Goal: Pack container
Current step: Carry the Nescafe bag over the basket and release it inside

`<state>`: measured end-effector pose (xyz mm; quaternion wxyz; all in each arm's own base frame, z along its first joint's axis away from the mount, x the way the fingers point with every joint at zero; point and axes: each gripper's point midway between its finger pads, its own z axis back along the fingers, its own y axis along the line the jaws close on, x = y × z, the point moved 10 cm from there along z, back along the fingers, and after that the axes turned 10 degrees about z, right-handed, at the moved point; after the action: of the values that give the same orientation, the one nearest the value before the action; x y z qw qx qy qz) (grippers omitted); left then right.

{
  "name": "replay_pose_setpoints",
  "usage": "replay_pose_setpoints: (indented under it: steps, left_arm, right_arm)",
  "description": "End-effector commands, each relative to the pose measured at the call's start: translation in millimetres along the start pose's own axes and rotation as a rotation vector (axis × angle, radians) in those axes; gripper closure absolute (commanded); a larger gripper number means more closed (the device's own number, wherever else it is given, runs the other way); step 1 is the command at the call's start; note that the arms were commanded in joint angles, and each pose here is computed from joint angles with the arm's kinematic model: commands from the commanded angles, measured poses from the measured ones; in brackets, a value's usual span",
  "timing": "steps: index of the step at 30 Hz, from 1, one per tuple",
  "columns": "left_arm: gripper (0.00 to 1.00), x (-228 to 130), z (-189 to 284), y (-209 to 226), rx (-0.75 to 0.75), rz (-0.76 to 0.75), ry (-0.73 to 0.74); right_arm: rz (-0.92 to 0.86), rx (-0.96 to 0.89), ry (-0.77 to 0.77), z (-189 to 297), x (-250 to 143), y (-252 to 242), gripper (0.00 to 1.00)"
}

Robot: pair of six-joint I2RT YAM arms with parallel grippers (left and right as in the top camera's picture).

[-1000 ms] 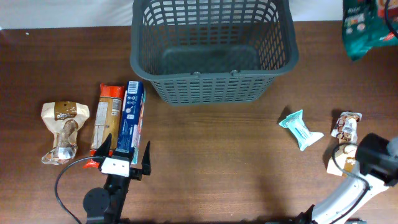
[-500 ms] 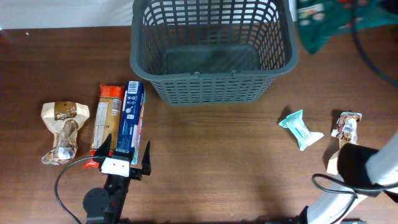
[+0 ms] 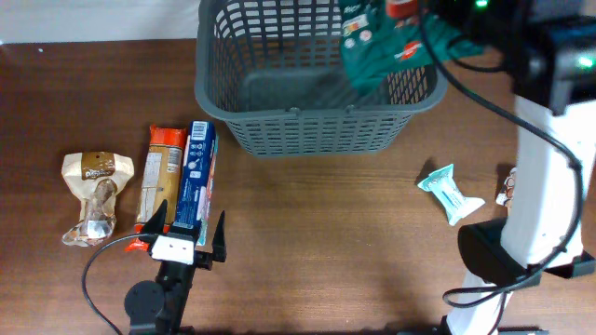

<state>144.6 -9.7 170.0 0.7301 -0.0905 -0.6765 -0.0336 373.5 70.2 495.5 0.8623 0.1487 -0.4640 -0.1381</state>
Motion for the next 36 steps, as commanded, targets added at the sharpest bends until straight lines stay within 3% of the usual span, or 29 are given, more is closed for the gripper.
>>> replay_pose_setpoints:
  steps: [1,14,29,32,36]
  left_arm:
    - [0.01,-2,0,0,0.002,0.011,-0.002]
    - [0.01,-2,0,0,0.002,0.011,-0.002]
    - [0.01,-2,0,0,0.002,0.011,-0.002]
    - [0.01,-2,0,0,0.002,0.011,-0.002]
    - [0.01,-2,0,0,0.002,0.011,-0.002]
  right_arm:
    - [-0.068,-0.078,-0.045,-14,0,-1,0.96]
    - [-0.036,-0.006,0.127,-101,-39,-5,0.96]
    - [-0.097,-0.007,0.235,-135,-72,-11,0.95]
    - [-0.098,0.046,0.215,-130,-66,-4,0.71]
    - [-0.053,0.098,0.144,-104,-45,5,0.51]
